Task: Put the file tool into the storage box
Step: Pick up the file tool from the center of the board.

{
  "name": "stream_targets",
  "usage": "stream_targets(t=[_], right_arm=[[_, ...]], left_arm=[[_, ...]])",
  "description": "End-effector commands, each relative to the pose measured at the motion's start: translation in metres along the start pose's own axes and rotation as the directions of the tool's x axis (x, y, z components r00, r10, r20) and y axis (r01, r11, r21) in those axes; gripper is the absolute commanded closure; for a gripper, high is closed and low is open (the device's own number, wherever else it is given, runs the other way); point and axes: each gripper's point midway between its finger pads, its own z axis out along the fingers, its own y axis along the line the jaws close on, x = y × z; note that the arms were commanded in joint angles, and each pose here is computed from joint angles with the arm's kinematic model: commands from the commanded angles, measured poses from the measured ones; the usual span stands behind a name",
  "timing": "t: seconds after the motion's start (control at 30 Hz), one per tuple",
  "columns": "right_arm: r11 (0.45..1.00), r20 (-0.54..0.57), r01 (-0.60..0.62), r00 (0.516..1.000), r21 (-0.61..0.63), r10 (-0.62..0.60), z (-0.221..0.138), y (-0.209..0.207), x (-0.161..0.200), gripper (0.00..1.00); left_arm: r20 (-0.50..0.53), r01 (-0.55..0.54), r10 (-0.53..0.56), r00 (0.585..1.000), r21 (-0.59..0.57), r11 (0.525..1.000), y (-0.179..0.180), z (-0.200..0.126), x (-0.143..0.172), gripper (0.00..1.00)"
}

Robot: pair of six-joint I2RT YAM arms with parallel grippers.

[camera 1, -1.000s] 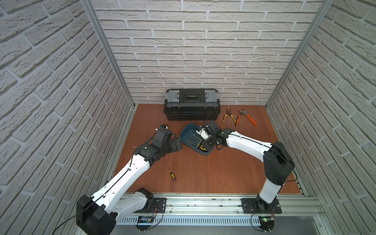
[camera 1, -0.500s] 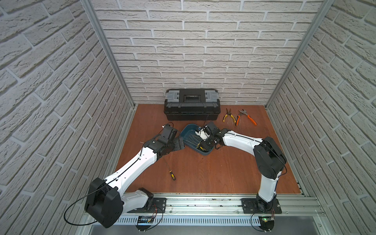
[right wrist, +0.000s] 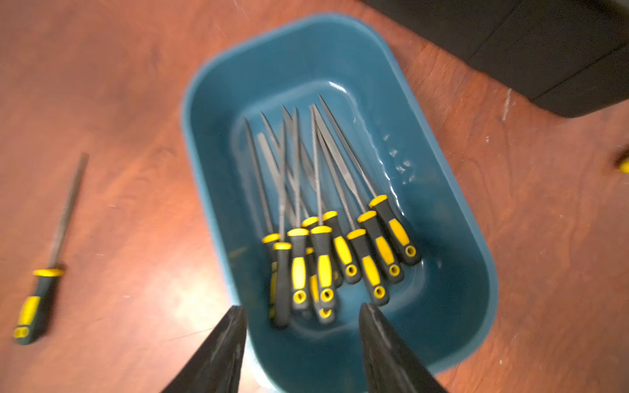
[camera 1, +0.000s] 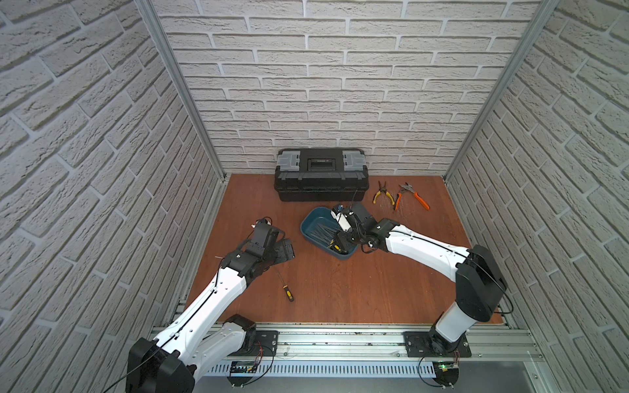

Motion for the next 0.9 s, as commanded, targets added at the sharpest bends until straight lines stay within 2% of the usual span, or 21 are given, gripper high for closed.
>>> stream_targets(t=[0.0,0.17,0.37,0.67,0.87], right_arm=[[0.991,0.073,-0.111,0.992,0.073,0.105,-0.022,0.007,0.003,0.44],[0.982,0.130,-0.187,0.975,0.024,0.182,-0.036,0.046,0.019,0.45],[0.978,0.107,-0.207,0.972,-0.020,0.208,-0.021,0.097,0.048,0.47],[0.992,0.027,-0.118,0.992,-0.054,0.120,0.009,0.178,0.070,0.50],[0.992,-0.022,-0.078,0.997,-0.097,0.076,0.029,0.218,0.081,0.51]], left_arm=[[-0.022,-0.004,0.004,1.000,0.001,1.000,0.009,-0.002,0.016,0.02],[-0.045,0.021,-0.022,0.999,-0.014,1.000,0.021,-0.002,0.032,0.02],[-0.027,0.063,-0.064,0.998,-0.038,0.997,0.035,0.002,0.029,0.02],[-0.015,0.186,-0.186,0.982,-0.034,0.982,0.057,0.013,0.014,0.02],[-0.007,0.219,-0.219,0.976,-0.045,0.975,0.066,0.015,0.012,0.02]])
